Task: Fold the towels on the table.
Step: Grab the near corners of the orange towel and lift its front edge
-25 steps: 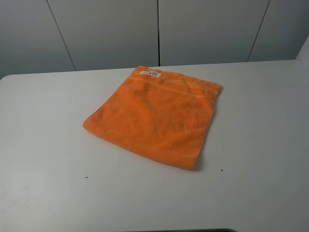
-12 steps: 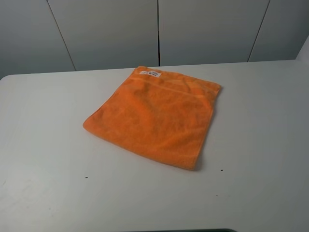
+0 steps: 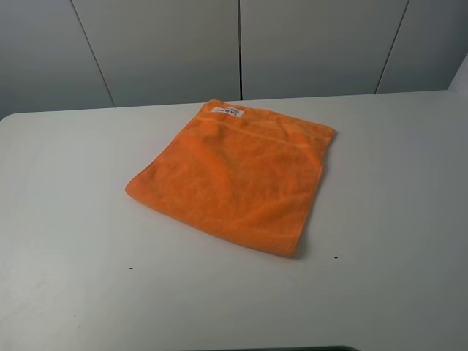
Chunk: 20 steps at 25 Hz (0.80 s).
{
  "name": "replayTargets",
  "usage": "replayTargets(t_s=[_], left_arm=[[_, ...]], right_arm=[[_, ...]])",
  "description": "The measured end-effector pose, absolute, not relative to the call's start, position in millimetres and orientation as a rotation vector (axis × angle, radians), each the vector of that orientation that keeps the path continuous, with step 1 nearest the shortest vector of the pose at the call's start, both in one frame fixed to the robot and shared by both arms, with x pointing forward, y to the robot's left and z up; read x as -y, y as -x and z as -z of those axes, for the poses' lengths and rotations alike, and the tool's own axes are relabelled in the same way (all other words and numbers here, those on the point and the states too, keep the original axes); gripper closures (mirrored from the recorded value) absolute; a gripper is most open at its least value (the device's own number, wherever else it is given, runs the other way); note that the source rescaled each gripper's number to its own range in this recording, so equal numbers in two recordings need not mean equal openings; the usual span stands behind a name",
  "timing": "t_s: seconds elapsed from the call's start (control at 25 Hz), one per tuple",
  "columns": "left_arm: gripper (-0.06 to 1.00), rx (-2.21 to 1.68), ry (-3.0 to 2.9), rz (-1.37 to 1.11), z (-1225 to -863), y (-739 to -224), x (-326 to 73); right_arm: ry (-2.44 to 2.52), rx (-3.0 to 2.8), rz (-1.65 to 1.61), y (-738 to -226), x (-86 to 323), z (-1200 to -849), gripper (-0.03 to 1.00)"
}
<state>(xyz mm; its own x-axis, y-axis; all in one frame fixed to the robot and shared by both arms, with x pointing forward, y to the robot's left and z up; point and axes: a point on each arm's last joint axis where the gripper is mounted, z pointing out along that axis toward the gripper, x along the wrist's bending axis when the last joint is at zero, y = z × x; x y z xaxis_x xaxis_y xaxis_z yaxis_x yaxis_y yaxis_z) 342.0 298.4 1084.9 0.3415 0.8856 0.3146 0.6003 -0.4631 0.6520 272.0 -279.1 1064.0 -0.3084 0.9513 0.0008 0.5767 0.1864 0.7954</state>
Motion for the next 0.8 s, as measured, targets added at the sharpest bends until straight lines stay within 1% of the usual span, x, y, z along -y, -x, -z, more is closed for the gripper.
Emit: replayTargets(t_s=[0.2, 0.32, 0.52, 0.68, 0.8], left_arm=[[-0.04, -1.122, -2.439, -0.81, -1087.2, -412.3, -287.5], [-0.04, -1.051, -2.534, -0.738, -1079.2, -455.0, -275.7], [-0.04, -0.825, -2.785, -0.607, -1049.1, -507.7, -253.2], [-0.04, -0.581, -2.935, -0.542, -1016.6, -531.9, -236.3], [-0.04, -0.395, -3.042, -0.467, -993.0, -540.0, -230.5]], right_arm=[[-1.39, -2.246, -0.927, -333.2, 263.6, -1067.7, -0.03], [-1.328, -2.4, -0.941, -368.6, 251.6, -1068.1, -0.03], [-1.147, -2.658, -0.901, -418.4, 220.1, -1057.9, -0.03], [-0.965, -2.799, -0.816, -443.6, 186.7, -1034.2, -0.03], [-0.788, -2.915, -0.65, -451.5, 164.6, -1011.3, -0.03]])
